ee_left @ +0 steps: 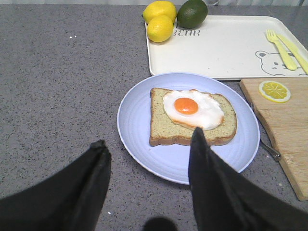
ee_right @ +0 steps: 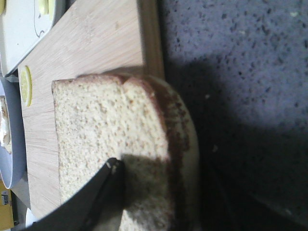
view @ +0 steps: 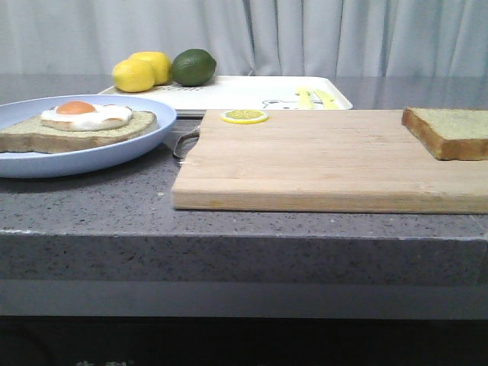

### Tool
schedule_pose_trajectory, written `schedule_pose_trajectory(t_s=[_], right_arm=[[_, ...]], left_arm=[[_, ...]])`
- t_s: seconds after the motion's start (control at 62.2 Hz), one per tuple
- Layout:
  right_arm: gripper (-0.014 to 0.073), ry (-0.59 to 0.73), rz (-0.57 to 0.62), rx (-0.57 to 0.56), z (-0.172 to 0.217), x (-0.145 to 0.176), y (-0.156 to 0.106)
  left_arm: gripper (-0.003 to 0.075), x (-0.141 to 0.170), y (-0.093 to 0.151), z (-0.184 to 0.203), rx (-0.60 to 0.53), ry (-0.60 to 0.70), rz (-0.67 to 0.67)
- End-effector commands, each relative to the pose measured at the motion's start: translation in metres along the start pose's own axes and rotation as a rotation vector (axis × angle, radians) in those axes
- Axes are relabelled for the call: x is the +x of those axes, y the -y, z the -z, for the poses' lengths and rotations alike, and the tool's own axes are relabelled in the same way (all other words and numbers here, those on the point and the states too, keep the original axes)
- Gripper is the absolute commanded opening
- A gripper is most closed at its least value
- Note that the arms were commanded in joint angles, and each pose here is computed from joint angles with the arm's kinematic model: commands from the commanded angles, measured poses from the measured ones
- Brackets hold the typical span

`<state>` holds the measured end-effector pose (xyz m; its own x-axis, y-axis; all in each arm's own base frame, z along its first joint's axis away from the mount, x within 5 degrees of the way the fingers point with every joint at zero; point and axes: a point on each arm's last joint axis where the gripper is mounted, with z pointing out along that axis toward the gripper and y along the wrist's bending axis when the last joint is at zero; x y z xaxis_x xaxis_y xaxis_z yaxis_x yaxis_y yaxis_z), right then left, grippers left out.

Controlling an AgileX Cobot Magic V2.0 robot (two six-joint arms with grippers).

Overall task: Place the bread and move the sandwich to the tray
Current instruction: 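Grasp the plain bread slice edge with the right gripper, then lift the bread slice and carry it over the egg-topped bread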

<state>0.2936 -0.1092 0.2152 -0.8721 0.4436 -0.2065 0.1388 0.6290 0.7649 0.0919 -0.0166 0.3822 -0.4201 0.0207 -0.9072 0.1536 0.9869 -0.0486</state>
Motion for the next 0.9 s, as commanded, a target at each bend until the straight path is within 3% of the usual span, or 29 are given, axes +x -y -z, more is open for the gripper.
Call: schedule_pose_trajectory(t_s=[0.0, 0.096, 0.885], right_arm=[[0.027, -0.06, 0.054, -0.122, 0.011, 0.005, -0.024], [0.0212, -0.059, 0.055, -0.122, 0.011, 0.005, -0.025], [0.0213, 0.013, 0.103, -0.149, 0.025, 0.007, -0.047]], left_arm=[[0.0365, -0.015, 0.001, 0.004, 0.008, 0.093, -0.005], [0.0365, -0.015, 0.001, 0.004, 0.006, 0.093, -0.007], [0.0365, -0.015, 0.001, 0.004, 0.007, 0.093, -0.007]])
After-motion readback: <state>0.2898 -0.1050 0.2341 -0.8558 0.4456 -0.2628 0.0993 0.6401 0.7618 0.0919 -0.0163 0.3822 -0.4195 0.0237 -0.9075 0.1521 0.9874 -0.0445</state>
